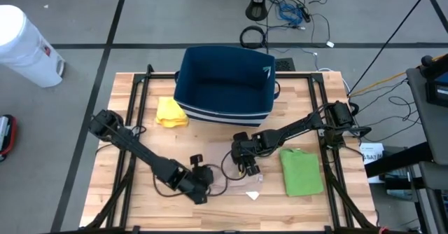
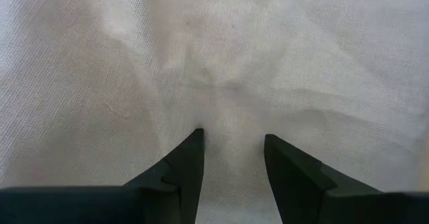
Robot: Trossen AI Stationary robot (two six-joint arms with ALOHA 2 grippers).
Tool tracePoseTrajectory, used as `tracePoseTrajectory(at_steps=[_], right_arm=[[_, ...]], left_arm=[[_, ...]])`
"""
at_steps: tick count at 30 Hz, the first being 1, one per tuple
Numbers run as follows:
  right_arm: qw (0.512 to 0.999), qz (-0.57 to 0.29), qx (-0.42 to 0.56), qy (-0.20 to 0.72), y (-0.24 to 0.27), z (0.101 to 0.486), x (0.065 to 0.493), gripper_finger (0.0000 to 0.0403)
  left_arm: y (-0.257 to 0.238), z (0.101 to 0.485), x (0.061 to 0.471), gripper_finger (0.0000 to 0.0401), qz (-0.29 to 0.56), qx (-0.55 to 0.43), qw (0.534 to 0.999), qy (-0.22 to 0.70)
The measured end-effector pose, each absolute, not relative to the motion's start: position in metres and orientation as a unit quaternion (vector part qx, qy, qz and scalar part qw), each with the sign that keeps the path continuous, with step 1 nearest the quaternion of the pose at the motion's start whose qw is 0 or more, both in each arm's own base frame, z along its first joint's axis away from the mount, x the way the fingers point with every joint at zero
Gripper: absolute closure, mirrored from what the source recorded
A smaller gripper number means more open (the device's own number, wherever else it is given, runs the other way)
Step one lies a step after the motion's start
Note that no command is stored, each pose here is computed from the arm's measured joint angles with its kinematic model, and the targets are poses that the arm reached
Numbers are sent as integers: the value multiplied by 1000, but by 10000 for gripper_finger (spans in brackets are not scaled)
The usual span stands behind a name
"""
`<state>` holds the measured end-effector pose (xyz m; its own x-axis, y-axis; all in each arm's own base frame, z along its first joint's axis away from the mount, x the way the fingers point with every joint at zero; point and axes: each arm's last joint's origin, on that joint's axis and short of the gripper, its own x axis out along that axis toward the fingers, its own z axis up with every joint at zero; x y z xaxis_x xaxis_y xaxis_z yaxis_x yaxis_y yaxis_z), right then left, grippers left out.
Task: Fold towel
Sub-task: Fold the light pink towel
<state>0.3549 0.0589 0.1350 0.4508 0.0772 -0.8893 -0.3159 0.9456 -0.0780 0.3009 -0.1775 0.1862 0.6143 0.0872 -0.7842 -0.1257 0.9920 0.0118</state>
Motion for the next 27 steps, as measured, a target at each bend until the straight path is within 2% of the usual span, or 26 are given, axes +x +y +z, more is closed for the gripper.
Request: tracePoseTrajectory(at_steps=[6, 12, 15, 21, 27], right_arm=[[843, 120, -121, 510, 59, 135, 355, 259], [847, 123, -125, 503, 59, 136, 356, 259], [851, 134, -119, 494, 60, 136, 358, 259], [850, 142, -113, 495, 60, 136, 357, 259], [850, 142, -113, 495, 60, 136, 357, 259]], left_arm=[[-186, 185, 292, 278, 97, 80, 912, 389], [-185, 186, 294, 278, 107, 119, 914, 373], [-182, 191, 304, 277, 91, 127, 924, 348], [-174, 199, 324, 277, -5, 142, 936, 321], [-149, 198, 331, 277, 1, 187, 919, 347]])
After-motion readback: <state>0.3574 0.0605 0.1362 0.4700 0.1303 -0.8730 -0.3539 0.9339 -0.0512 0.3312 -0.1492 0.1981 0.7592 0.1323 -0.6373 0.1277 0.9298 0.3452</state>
